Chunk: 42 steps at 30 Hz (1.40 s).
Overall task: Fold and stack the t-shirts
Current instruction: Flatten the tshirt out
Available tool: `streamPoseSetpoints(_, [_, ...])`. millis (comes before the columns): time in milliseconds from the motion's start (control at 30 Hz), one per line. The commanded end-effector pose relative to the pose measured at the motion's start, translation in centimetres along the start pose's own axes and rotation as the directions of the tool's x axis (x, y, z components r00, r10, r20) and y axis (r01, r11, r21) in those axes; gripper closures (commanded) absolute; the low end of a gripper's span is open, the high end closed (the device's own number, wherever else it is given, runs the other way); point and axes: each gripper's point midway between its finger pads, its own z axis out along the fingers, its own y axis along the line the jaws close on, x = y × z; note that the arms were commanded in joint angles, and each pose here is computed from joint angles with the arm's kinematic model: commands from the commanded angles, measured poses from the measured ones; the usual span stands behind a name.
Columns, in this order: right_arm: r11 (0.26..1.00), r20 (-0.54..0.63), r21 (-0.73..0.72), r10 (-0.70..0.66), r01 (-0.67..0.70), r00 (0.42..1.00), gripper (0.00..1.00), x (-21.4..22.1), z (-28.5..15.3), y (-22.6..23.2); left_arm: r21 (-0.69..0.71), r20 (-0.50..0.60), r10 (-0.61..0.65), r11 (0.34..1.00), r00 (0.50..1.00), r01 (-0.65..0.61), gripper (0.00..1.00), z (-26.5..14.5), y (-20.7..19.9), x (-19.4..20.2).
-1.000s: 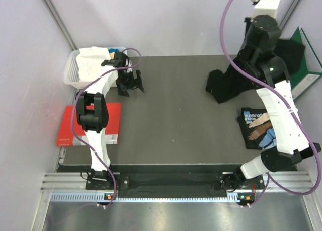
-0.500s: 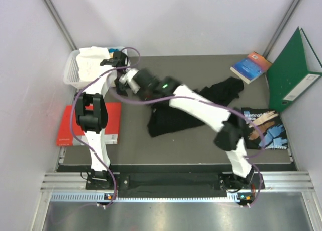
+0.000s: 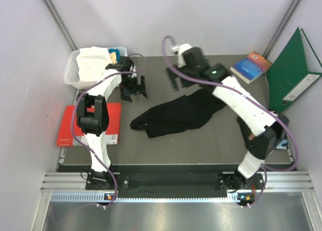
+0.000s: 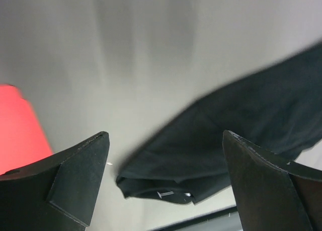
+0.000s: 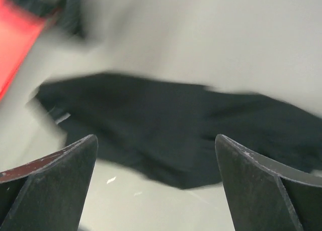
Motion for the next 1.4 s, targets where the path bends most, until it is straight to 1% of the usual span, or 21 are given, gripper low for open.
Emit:
streamPoseSetpoints(0, [0.964, 0.015, 0.2, 0.178, -0.177, 0.984, 0.01, 1.8, -0.2, -8.1, 0.111, -0.021, 0.079, 0.991, 0.997, -0.076, 0.01, -0.5, -3.4, 2.0])
streamPoseSetpoints(100, [0.94, -0.039, 0.258, 0.243, -0.225, 0.969, 0.02, 4.8, 0.8, -10.9, 0.172, -0.065, 0.134, 0.978, 0.989, -0.121, 0.02, 0.6, -5.5, 3.6])
streamPoseSetpoints(267, [0.923, -0.095, 0.249, 0.325, -0.294, 0.941, 0.04, 7.2, 3.0, -11.7, 0.221, -0.084, 0.294, 0.937, 0.952, -0.27, 0.04, 1.4, -10.1, 5.5])
streamPoseSetpoints(400, [0.917, -0.158, 0.238, 0.363, -0.322, 0.918, 0.06, 9.1, 5.2, -11.3, 0.255, -0.08, 0.424, 0.884, 0.902, -0.393, 0.05, 1.2, -12.6, 7.2])
streamPoseSetpoints(533, [0.892, -0.191, 0.254, 0.426, -0.374, 0.885, 0.07, 10.7, 6.3, -11.7, 0.295, -0.08, 0.515, 0.83, 0.853, -0.473, 0.06, 1.4, -14.8, 9.6])
streamPoseSetpoints(600, [0.865, -0.198, 0.251, 0.485, -0.435, 0.852, 0.09, 11.8, 6.9, -12.5, 0.276, -0.079, 0.571, 0.8, 0.817, -0.533, 0.06, 1.9, -15.5, 10.6])
streamPoseSetpoints(633, [0.854, -0.198, 0.241, 0.508, -0.46, 0.839, 0.1, 12.1, 7.2, -12.7, 0.267, -0.079, 0.588, 0.791, 0.805, -0.551, 0.06, 2.1, -15.7, 10.9])
streamPoseSetpoints(667, [0.828, -0.197, 0.217, 0.555, -0.516, 0.808, 0.11, 12.3, 7.4, -13.1, 0.234, -0.088, 0.6, 0.788, 0.795, -0.569, 0.06, 2.8, -15.4, 11.0])
streamPoseSetpoints(700, [0.817, -0.19, 0.202, 0.574, -0.541, 0.796, 0.12, 12.7, 7.8, -13.3, 0.229, -0.096, 0.62, 0.775, 0.779, -0.589, 0.06, 3.2, -15.8, 11.7])
streamPoseSetpoints(767, [0.779, -0.187, 0.182, 0.626, -0.6, 0.757, 0.14, 13.1, 7.9, -14.0, 0.214, -0.127, 0.631, 0.771, 0.766, -0.6, 0.07, 4.1, -15.6, 12.3])
streamPoseSetpoints(867, [0.748, -0.172, 0.178, 0.663, -0.639, 0.728, 0.15, 13.5, 7.9, -15.2, 0.21, -0.157, 0.647, 0.76, 0.746, -0.615, 0.14, 5.1, -15.6, 13.4])
streamPoseSetpoints(900, [0.745, -0.171, 0.178, 0.667, -0.643, 0.725, 0.15, 13.6, 7.8, -15.4, 0.204, -0.161, 0.655, 0.754, 0.738, -0.624, 0.24, 5.3, -15.7, 13.7])
streamPoseSetpoints(933, [0.745, -0.166, 0.179, 0.666, -0.642, 0.727, 0.15, 13.5, 7.7, -15.8, 0.195, -0.167, 0.659, 0.752, 0.734, -0.63, 0.28, 5.6, -15.6, 13.8])
streamPoseSetpoints(1000, [0.743, -0.157, 0.186, 0.668, -0.643, 0.727, 0.15, 13.4, 7.5, -16.5, 0.157, -0.183, 0.657, 0.754, 0.731, -0.638, 0.5, 6.3, -15.0, 13.8])
streamPoseSetpoints(1033, [0.742, -0.154, 0.188, 0.669, -0.643, 0.727, 0.15, 13.4, 7.4, -16.8, 0.128, -0.191, 0.651, 0.759, 0.735, -0.639, 0.91, 6.6, -14.5, 13.7])
streamPoseSetpoints(1067, [0.744, -0.15, 0.186, 0.667, -0.642, 0.73, 0.15, 13.2, 7.3, -17.0, 0.089, -0.194, 0.638, 0.768, 0.745, -0.634, 1.0, 6.7, -14.1, 13.4])
streamPoseSetpoints(1100, [0.742, -0.15, 0.187, 0.669, -0.644, 0.728, 0.15, 13.3, 7.2, -17.1, 0.056, -0.192, 0.633, 0.77, 0.75, -0.636, 1.0, 6.7, -13.7, 12.9])
streamPoseSetpoints(1133, [0.745, -0.143, 0.184, 0.666, -0.641, 0.732, 0.15, 13.1, 7.0, -17.3, -0.012, -0.178, 0.628, 0.768, 0.758, -0.64, 1.0, 6.5, -12.9, 12.0])
streamPoseSetpoints(1200, [0.747, -0.148, 0.185, 0.664, -0.639, 0.733, 0.15, 13.2, 6.7, -17.1, -0.043, -0.143, 0.616, 0.778, 0.774, -0.627, 1.0, 6.0, -12.9, 11.0])
streamPoseSetpoints(1233, [0.749, -0.148, 0.187, 0.661, -0.636, 0.735, 0.15, 13.3, 6.6, -17.1, -0.106, -0.107, 0.615, 0.774, 0.781, -0.624, 1.0, 5.1, -12.5, 9.7])
streamPoseSetpoints(1367, [0.743, -0.15, 0.191, 0.668, -0.641, 0.729, 0.15, 14.1, 6.3, -17.1, -0.189, 0.012, 0.595, 0.791, 0.804, -0.582, 1.0, 2.3, -12.4, 6.5])
